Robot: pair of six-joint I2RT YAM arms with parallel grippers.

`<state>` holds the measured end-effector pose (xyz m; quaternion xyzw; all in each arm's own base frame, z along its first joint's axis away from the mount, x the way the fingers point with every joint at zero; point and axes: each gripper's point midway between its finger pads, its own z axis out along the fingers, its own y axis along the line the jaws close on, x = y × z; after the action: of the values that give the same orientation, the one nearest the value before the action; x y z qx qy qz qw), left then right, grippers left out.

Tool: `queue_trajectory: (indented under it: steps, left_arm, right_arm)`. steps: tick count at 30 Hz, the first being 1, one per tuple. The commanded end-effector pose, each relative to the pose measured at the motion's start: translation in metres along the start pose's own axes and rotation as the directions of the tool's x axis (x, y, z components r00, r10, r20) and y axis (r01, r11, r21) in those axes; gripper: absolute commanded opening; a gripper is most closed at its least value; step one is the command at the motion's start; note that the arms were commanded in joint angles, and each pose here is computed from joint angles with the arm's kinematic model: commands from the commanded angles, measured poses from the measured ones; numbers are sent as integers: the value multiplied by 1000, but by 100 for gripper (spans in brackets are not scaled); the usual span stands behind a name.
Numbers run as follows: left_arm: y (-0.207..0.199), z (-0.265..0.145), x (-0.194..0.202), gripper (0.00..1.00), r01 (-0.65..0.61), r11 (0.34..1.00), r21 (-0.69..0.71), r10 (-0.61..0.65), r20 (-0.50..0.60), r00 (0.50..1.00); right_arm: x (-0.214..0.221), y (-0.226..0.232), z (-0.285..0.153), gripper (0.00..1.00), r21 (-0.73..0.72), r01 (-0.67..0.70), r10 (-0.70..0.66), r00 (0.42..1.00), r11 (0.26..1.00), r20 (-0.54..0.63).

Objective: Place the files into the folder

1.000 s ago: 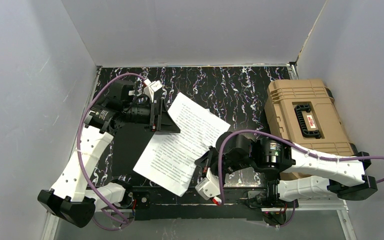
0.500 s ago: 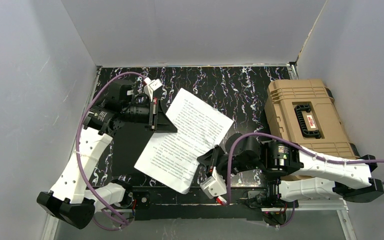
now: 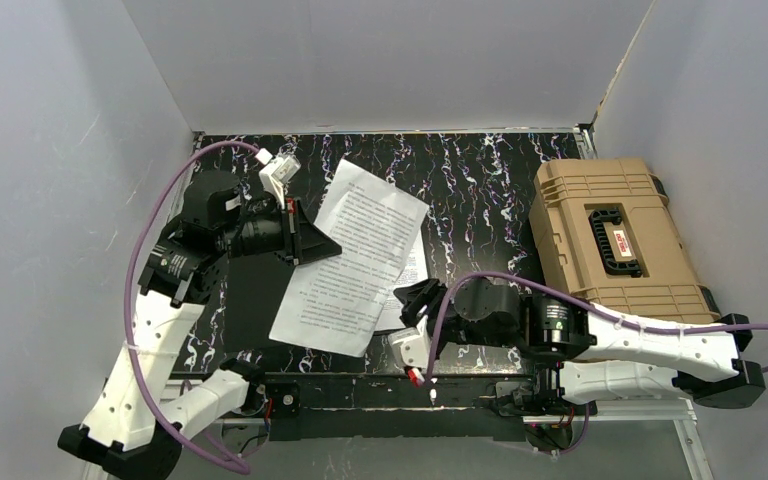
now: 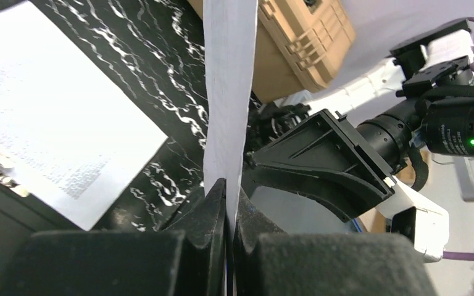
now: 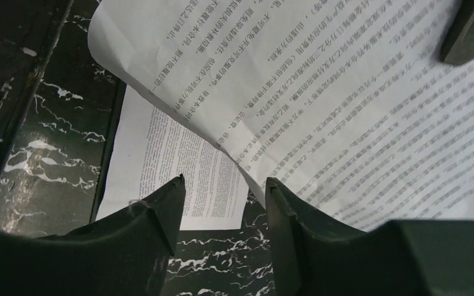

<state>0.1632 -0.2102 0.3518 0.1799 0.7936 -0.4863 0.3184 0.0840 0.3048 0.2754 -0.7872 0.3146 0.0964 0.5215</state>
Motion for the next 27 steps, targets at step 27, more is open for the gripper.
queue_trajectory:
  steps: [27]
  left_arm:
    - [-24, -46, -30, 0, -347, 931, -113, 364, 321, 874]
  right_arm:
    - [19, -127, 2, 76, 181, -842, 698, 525, 508, 486]
